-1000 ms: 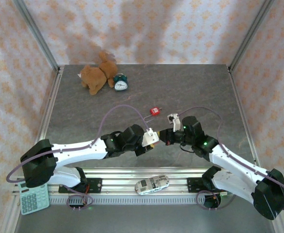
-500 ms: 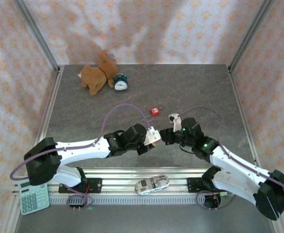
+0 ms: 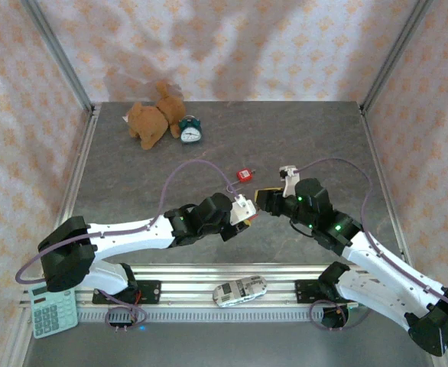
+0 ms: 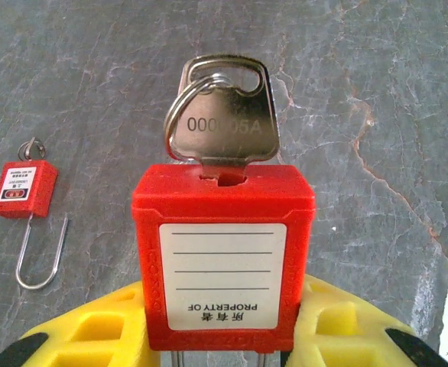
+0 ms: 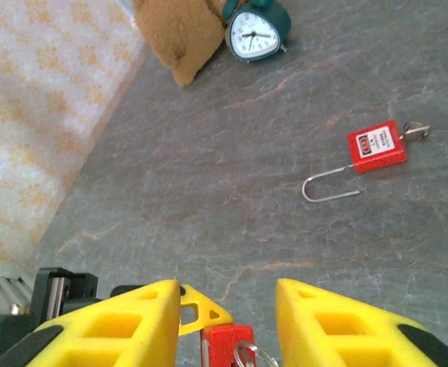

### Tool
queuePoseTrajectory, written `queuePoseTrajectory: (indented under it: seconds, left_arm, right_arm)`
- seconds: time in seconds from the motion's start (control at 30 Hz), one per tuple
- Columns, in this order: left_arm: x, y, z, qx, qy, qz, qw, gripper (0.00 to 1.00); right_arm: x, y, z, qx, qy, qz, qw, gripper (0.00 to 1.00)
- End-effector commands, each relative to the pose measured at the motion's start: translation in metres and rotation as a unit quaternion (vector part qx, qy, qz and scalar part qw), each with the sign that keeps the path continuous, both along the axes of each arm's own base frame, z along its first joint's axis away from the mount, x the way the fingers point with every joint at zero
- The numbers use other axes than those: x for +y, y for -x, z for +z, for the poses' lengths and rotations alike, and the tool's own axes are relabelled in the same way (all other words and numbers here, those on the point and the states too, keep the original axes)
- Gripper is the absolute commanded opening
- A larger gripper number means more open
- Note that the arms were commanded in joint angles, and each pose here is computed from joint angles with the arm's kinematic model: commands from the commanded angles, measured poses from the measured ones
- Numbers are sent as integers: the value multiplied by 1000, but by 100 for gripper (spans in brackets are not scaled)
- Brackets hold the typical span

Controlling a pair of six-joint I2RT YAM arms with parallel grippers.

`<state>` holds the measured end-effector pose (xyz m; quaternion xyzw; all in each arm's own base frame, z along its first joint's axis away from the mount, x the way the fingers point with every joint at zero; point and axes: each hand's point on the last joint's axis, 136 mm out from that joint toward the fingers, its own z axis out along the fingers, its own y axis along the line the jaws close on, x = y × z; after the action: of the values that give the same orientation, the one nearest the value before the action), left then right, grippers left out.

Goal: Unlock with the key

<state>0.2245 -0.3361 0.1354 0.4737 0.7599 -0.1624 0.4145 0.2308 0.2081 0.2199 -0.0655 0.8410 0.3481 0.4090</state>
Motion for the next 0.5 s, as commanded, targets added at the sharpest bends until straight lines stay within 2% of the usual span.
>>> queuePoseTrajectory:
  seconds: [0.0, 0.17, 0.3, 0.47]
  left_arm:
    - [4, -4, -4, -8, -11, 18, 1000, 27]
    - [20, -21, -4, -49, -54, 64, 995, 27]
    - [38, -40, 7, -125, -116, 114, 979, 27]
    - [48, -48, 23, -200, -148, 140, 958, 25]
  right_arm:
    - [-16, -10, 11, -14, 16, -48, 999, 37]
    - [-36, -16, -1, 1, 30, -93, 995, 37]
    - [-50, -19, -11, 11, 30, -124, 992, 37]
    - [-41, -17, -16, 25, 13, -91, 995, 36]
